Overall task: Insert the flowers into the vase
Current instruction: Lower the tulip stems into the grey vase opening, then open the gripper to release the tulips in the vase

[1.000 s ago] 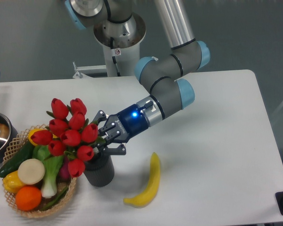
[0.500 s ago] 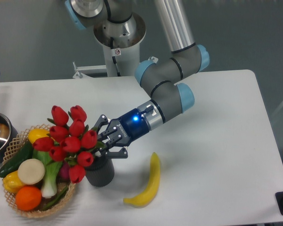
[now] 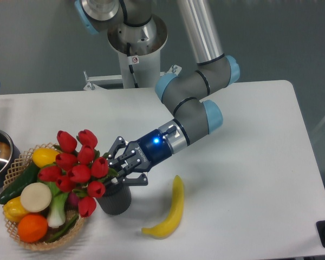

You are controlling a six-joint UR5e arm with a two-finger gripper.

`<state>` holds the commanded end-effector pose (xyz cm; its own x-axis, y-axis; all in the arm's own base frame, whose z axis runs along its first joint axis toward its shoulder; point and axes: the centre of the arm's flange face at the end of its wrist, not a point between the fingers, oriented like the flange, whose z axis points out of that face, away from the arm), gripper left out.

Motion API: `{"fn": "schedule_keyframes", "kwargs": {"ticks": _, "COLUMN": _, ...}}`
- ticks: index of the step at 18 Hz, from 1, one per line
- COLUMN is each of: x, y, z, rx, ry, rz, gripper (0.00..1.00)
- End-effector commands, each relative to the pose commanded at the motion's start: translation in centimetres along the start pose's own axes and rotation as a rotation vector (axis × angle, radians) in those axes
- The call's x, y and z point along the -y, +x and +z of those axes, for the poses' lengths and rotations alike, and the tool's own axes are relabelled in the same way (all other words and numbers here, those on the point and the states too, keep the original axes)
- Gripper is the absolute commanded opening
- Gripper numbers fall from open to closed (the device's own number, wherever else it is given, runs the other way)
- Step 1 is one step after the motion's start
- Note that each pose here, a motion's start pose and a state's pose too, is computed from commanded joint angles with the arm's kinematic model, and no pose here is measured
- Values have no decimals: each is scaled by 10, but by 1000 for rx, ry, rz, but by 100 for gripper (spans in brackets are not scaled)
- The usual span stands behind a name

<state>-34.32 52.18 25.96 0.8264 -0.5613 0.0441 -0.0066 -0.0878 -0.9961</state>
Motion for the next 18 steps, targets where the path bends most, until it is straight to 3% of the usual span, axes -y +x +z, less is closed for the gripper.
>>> {"fn": "schedule_keyframes", "kwargs": {"ticks": 6, "x": -1, "y": 0, "z": -1, "rx": 1, "ry": 0, "rz": 3, "gripper": 40}}
{"fn": "schedule_keyframes", "kwargs": {"ticks": 9, "x": -2, "y": 0, "z": -1, "rx": 1, "ry": -2, "rz": 11, "gripper": 52}}
{"fn": "schedule_keyframes", "kwargs": {"ticks": 11, "x": -6, "y": 2, "z": -1, "rx": 2, "ry": 0, "rz": 26, "gripper": 73}}
{"fn": "schedule_keyframes", "kwargs": {"ticks": 14, "x": -6, "y": 3, "z": -1, "rx": 2, "ry": -2, "rz": 55, "gripper": 85}}
{"fn": "schedule_keyframes", "kwargs": {"ticks": 16, "x": -5, "y": 3, "z": -2, "rx": 4, "ry": 0, "rz": 56, "gripper": 100}}
{"fn": "schedule_keyframes", "kwargs": {"ticks": 18, "x": -2, "y": 1, "z": -6, "rx": 10, "ry": 0, "rz": 59, "gripper": 100}}
